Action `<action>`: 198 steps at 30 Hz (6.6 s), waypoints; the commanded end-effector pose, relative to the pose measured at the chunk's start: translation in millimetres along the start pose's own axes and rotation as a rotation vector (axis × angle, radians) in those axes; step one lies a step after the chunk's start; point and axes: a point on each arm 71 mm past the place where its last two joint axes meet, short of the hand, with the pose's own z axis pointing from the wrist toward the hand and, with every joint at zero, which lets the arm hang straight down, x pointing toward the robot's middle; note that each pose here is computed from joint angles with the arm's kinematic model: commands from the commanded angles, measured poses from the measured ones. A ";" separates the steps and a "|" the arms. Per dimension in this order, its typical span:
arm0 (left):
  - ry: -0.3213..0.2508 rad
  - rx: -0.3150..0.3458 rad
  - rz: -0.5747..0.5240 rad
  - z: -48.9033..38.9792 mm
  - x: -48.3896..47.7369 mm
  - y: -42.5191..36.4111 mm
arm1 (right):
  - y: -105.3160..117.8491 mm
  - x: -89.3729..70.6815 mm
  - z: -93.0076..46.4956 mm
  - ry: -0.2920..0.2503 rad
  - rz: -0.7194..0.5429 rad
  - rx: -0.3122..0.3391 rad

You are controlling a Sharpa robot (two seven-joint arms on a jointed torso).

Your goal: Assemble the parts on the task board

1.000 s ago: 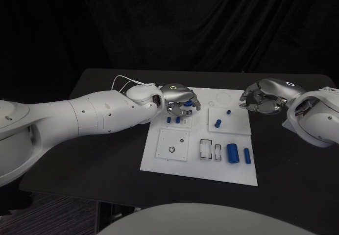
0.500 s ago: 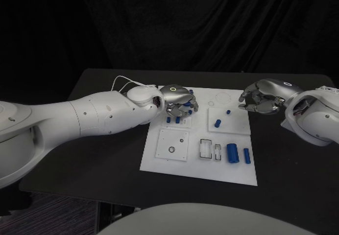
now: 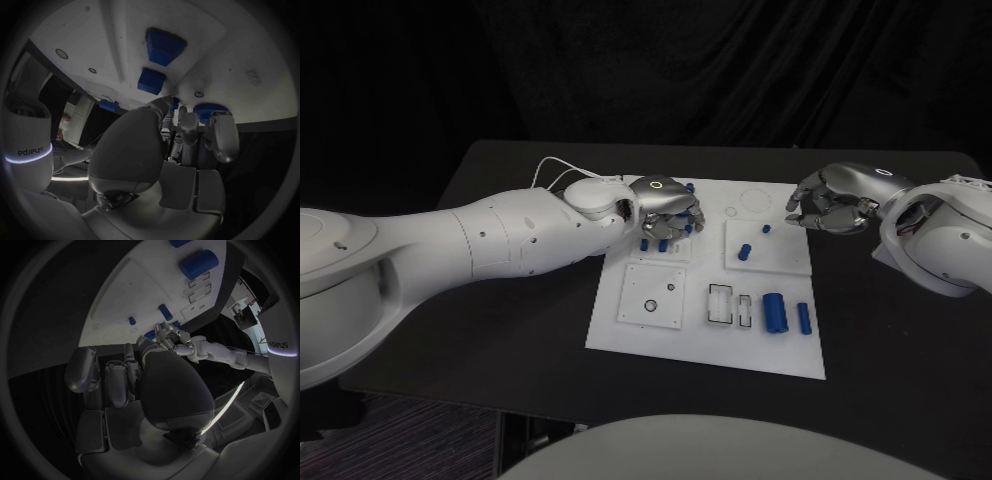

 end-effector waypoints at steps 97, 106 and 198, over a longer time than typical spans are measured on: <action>-0.176 0.046 0.026 -27.1 -6.3 -3.0 | -4.0 11.0 -0.4 0.099 -0.014 0.048; -0.202 0.072 0.024 -38.8 -25.4 -13.0 | -3.9 10.6 -0.4 0.095 -0.013 0.048; 0.004 -0.095 -0.018 -47.3 0.8 21.4 | -3.1 14.5 2.2 0.122 -0.008 0.033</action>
